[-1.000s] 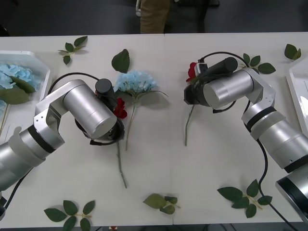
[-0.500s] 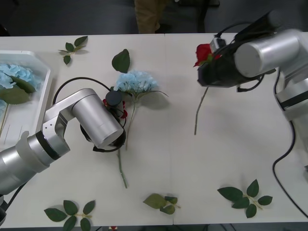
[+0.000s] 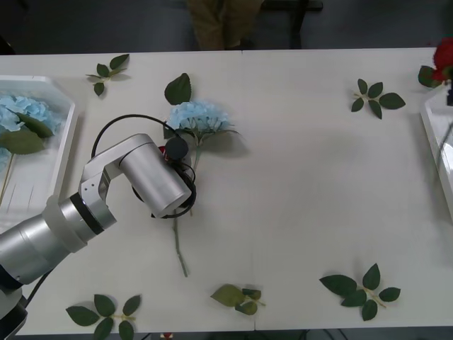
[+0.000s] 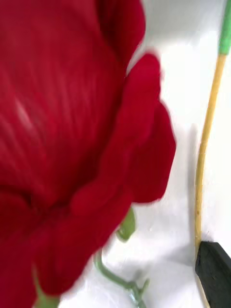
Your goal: Place the red flowers into the right box and the blue flowers into the left box. If a person shows an open palm, hand one flower to the person first, then continue sorting.
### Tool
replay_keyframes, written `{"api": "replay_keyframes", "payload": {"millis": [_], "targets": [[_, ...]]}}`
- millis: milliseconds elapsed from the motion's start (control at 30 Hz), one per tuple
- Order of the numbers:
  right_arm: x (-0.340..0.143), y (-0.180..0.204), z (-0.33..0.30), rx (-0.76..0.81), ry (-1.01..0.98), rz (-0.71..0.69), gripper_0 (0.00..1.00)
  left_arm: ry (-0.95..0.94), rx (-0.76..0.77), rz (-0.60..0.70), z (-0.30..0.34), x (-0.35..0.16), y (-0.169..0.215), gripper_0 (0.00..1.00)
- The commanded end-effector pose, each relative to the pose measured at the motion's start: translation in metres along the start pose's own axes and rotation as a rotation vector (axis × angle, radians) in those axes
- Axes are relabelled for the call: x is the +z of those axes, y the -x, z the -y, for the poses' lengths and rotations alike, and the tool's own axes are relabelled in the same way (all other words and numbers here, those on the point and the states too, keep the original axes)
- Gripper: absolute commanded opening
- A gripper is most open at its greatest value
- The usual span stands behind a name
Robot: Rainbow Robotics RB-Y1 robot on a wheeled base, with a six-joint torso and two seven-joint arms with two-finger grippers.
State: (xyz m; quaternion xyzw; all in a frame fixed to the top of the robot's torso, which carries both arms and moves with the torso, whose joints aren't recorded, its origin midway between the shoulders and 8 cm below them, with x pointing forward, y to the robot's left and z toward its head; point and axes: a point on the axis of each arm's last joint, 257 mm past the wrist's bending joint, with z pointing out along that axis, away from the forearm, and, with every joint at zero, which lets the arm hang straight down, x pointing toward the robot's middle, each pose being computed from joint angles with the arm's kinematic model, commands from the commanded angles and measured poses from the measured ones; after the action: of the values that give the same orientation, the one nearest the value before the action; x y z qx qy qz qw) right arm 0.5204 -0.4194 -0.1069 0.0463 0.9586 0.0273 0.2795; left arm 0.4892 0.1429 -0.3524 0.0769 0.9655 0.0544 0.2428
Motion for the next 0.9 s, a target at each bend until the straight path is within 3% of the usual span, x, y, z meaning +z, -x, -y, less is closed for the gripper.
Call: {"api": "replay_keyframes", "payload": {"millis": [33, 333, 667, 767, 800, 900], "targets": [[-0.01, -0.014, 0.088, -0.035, -0.128, -0.024, 0.0, 0.053, -0.024, -0.007, -0.008, 0.018, -0.009, 1.0], [0.027, -0.049, 0.209, -0.027, -0.314, -0.052, 0.0, 0.113, -0.018, -0.014, -0.034, 0.022, -0.014, 1.0], [0.094, -0.071, 0.222, -0.02, -0.366, -0.004, 0.0, 0.18, 0.019, -0.013, -0.09, 0.036, -0.033, 0.99], [0.097, -0.071, 0.22, -0.018, -0.365, -0.002, 0.38, 0.195, 0.039, 0.007, -0.111, 0.042, -0.039, 0.99], [0.098, -0.071, 0.219, -0.017, -0.364, -0.002, 0.43, 0.196, 0.043, 0.01, -0.114, 0.044, -0.041, 0.99], [0.098, -0.071, 0.217, -0.012, -0.356, -0.001, 0.82, 0.181, 0.052, 0.023, -0.123, 0.049, -0.049, 0.99]]}}
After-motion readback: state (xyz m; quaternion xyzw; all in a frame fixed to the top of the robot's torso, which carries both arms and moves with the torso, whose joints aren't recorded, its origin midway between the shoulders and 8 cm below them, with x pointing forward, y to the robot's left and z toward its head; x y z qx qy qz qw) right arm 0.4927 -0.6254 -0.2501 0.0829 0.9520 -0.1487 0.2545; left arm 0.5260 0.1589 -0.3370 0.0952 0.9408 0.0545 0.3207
